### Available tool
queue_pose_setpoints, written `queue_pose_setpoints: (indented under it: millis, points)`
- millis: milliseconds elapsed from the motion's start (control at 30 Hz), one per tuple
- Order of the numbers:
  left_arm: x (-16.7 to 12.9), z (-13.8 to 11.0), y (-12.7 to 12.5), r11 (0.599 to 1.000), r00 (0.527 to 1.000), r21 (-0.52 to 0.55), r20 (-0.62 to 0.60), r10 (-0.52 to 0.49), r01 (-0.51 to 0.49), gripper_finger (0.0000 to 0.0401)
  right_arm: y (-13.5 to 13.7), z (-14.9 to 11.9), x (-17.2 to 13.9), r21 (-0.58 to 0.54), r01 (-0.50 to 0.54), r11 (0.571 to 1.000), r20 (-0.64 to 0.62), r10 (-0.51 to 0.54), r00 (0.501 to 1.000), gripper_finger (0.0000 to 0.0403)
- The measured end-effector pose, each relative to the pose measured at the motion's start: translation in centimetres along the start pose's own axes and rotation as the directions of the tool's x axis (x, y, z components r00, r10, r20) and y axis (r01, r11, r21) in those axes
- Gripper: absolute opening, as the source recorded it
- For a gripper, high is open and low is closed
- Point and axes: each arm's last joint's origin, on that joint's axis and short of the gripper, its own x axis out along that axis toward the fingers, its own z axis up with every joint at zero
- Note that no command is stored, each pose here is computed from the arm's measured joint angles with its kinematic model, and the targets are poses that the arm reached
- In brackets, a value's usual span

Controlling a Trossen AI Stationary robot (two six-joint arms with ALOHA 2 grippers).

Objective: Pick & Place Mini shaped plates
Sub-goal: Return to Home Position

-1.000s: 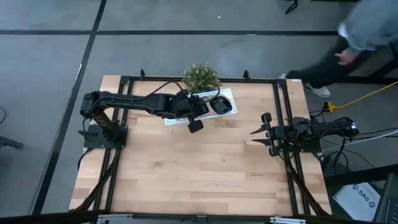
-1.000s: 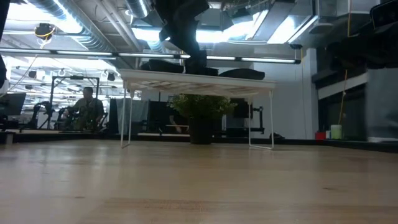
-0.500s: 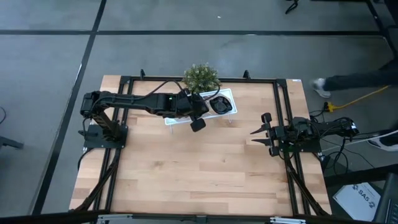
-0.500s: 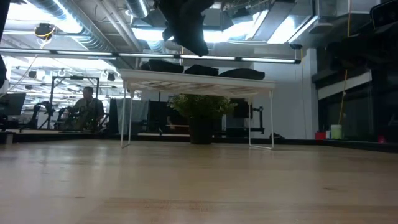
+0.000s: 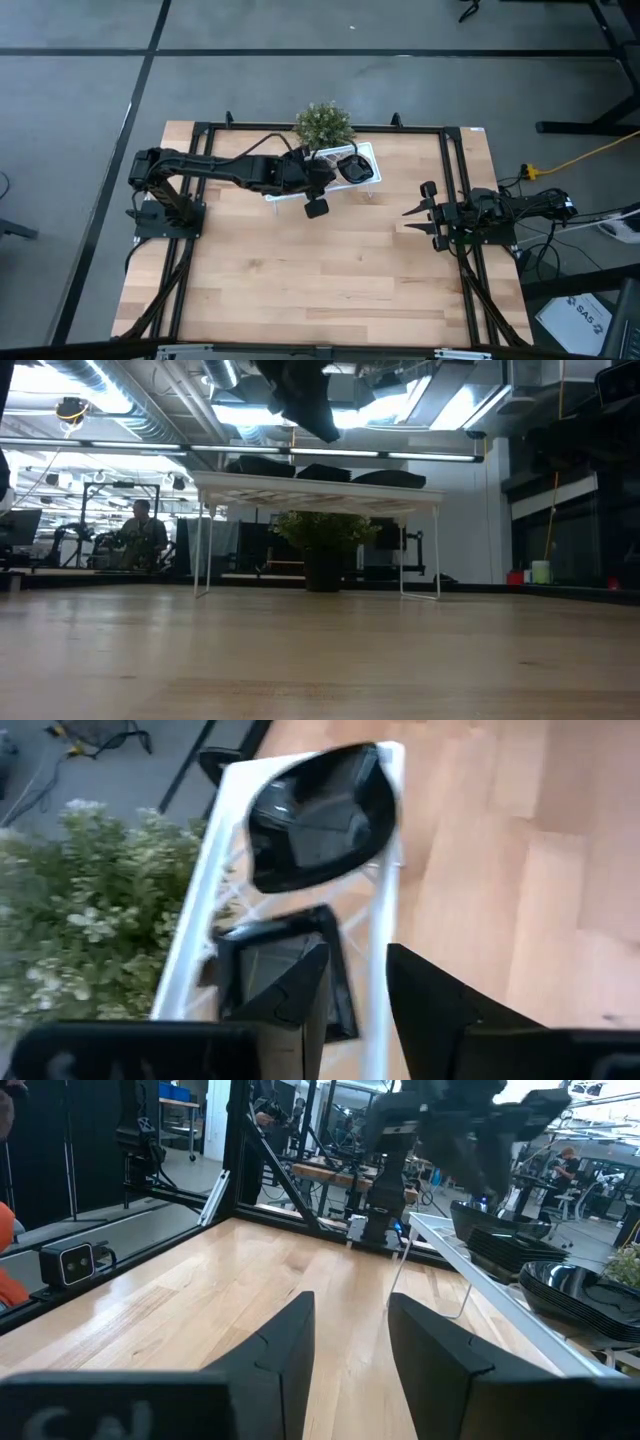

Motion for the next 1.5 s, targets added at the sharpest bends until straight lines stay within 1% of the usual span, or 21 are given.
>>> queue_pose_setpoints:
  millis: [200,300,367,400,500,600,700,833,967,1167,1300,1500]
  points:
    - [-0.9,-0.6,-2.0,0.997,0.999,0.074,-0.026,-0.037,0.039,0.0097,0.0,0.0,0.0,0.000,0.000,1.000,0.000,0.000,1.000,0.0129]
    - [-1.0,-1.7,-3.4,0.990,0.997,0.128,-0.047,-0.058,0.063,0.0094,0.0,0.0,0.0,0.000,0.000,1.000,0.000,0.000,1.000,0.0129]
    - [-1.0,-2.9,-4.1,0.983,0.995,0.165,-0.065,-0.071,0.081,0.0093,0.0,0.0,0.0,0.000,0.000,1.000,0.000,0.000,1.000,0.0129]
    - [-1.0,-3.6,-4.3,0.983,0.995,0.165,-0.057,-0.078,0.087,0.0093,0.0,0.0,0.0,0.000,0.000,1.000,0.001,0.000,1.000,0.0129]
    - [-1.5,-5.5,-4.2,0.986,0.994,0.136,0.019,-0.103,0.100,0.0095,0.0,0.0,0.0,0.000,0.000,1.000,0.001,0.000,1.000,0.0129]
    - [-2.3,-7.8,-3.8,0.981,0.979,0.122,0.113,-0.167,0.153,0.0096,0.0,0.0,0.0,0.000,0.001,1.000,0.000,-0.001,1.000,0.0129]
    - [-3.7,-10.0,-2.9,0.965,0.939,0.118,0.228,-0.256,0.234,0.0095,0.0,0.0,0.0,0.000,0.000,1.000,0.000,0.000,1.000,0.0129]
    - [-4.8,-13.5,-1.6,0.943,0.880,0.121,0.340,-0.332,0.309,0.0091,0.0,0.0,0.0,0.000,0.000,1.000,0.000,0.000,1.000,0.0129]
    - [-5.5,-17.0,-0.5,0.927,0.808,0.119,0.460,-0.368,0.355,0.0092,0.0,0.0,0.0,0.000,0.000,1.000,0.001,0.000,1.000,0.0129]
    - [-5.7,-21.5,1.1,0.918,0.716,0.114,0.592,-0.370,0.380,0.0095,0.0,0.0,0.0,0.000,0.000,1.000,0.001,0.000,1.000,0.0129]
    - [-6.0,-23.3,1.9,0.905,0.653,0.121,0.654,-0.382,0.408,0.0091,0.0,0.0,0.0,0.000,0.000,1.000,0.000,0.000,1.000,0.0129]
    - [-6.1,-24.7,2.6,0.906,0.630,0.104,0.686,-0.364,0.410,0.0095,0.0,0.0,0.0,0.000,0.000,1.000,0.000,0.000,1.000,0.0129]
